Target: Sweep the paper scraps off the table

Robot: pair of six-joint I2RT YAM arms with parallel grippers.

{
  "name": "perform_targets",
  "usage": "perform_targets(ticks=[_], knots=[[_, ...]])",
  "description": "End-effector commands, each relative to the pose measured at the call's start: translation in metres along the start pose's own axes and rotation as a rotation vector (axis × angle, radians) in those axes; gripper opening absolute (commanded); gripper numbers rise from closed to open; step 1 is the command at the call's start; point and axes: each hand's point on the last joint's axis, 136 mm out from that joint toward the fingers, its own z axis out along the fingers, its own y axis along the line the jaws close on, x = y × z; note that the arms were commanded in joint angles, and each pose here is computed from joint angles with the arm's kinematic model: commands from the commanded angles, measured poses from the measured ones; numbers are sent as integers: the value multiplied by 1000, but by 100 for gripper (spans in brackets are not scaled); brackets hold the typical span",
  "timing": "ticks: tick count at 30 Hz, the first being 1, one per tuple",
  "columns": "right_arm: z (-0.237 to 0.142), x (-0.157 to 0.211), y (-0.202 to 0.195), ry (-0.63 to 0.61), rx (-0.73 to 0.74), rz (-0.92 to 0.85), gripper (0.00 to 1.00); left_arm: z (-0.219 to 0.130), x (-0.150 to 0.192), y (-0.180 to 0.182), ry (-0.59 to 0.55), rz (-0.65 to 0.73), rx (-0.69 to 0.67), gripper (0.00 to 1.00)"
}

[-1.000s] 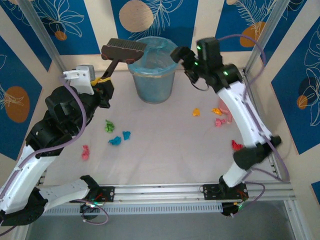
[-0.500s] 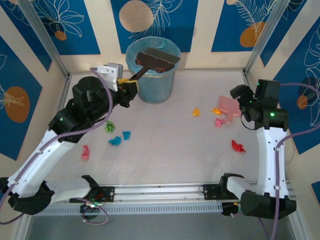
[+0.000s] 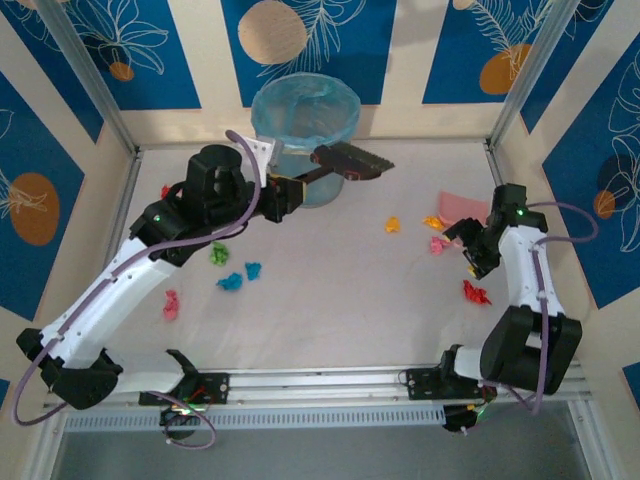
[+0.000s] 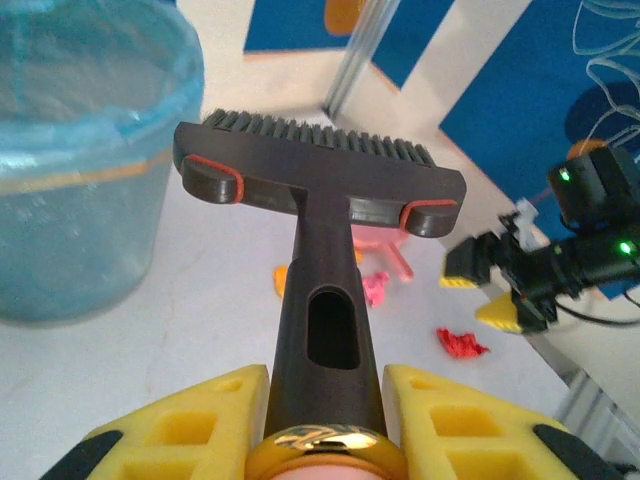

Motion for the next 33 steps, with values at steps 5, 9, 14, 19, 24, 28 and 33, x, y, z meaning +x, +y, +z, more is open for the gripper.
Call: perform_targets(ticks=[5,9,14,19,24,28,33], knots=[[35,-33,10,-46,77,-122,77,-5,16,-7,82,-49,49,0],[55,-51,5,-46,130,-146,77,-9,21,-4,84,-59,45,0],[75,-67,12,-52,110,-218,77,-13,23,-2,84,-54,32,0],[92,-84,11,-53,121,-254,75,-14,22,-2,78,-52,31,0],[102,-96,23,-49,107,-312,68,-14,21,-2,76,-44,29,0],[113,-100,23,-41,133,-347,62,-14,20,-1,72,-38,26,0],[121,-97,28,-45,152,-401,56,-15,17,-4,59,-31,37,0]])
